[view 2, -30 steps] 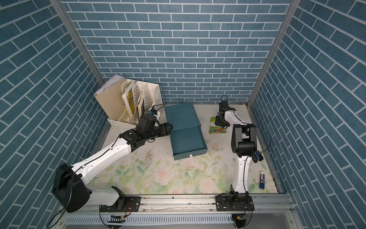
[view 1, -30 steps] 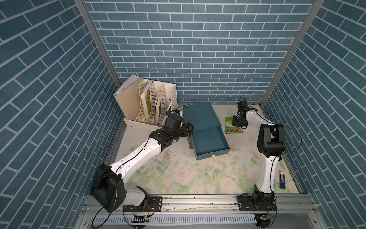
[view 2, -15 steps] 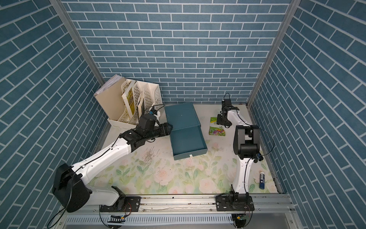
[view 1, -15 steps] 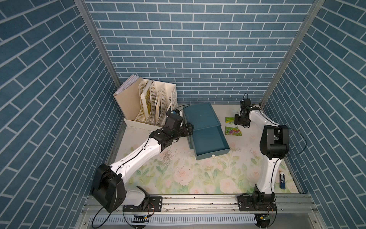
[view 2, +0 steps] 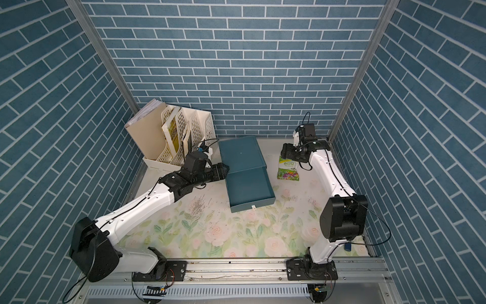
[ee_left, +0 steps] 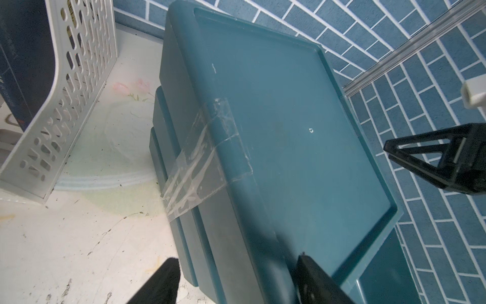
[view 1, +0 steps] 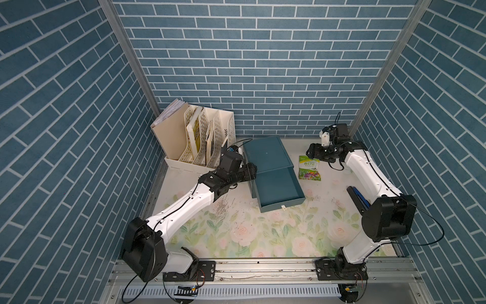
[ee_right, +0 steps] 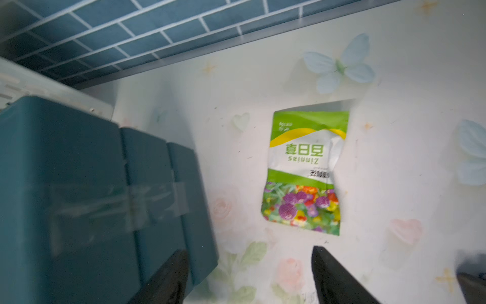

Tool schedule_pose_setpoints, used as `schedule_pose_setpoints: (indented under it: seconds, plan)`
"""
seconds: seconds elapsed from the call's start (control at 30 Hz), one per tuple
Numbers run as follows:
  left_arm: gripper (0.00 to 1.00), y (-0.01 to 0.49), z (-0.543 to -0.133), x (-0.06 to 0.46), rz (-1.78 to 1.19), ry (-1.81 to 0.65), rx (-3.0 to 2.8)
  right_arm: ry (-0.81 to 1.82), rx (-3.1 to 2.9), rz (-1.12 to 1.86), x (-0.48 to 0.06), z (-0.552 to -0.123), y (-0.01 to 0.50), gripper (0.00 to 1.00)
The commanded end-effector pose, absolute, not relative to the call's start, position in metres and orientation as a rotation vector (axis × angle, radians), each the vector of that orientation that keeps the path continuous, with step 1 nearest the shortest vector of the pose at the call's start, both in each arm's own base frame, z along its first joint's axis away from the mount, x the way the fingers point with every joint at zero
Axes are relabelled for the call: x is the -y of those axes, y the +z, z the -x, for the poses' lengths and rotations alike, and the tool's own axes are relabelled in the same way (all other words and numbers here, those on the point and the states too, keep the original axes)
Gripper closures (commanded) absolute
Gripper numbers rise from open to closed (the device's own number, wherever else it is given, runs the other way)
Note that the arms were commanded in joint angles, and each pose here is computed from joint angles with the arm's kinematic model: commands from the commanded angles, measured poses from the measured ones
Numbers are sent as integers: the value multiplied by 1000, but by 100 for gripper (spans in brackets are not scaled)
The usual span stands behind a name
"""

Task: Take the seed bags out of the drawer
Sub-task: Place the seed packet at the center of the board, then close the drawer in the storage box.

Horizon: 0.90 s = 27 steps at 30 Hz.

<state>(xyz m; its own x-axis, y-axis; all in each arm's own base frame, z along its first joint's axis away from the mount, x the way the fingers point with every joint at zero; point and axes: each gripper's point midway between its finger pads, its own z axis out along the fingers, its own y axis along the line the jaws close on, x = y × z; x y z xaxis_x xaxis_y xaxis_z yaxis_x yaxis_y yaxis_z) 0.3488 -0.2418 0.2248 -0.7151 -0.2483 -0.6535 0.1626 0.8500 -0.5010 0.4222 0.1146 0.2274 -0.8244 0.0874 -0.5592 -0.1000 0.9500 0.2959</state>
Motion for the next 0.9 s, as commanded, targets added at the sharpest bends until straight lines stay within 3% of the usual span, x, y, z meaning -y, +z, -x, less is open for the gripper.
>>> schedule_pose_setpoints:
  seconds: [0.0, 0.33, 0.87]
  plan:
    - [27, 211, -346, 237, 67, -656, -2299, 505, -2525, 41, -131, -389, 246, 22]
    - [29, 206, -336, 240, 33, -692, -2323, 677, -2505, 255, -170, -302, 293, 20]
    - [29, 215, -323, 235, 23, -720, -2305, 862, -2503, 427, -228, -194, 295, 3]
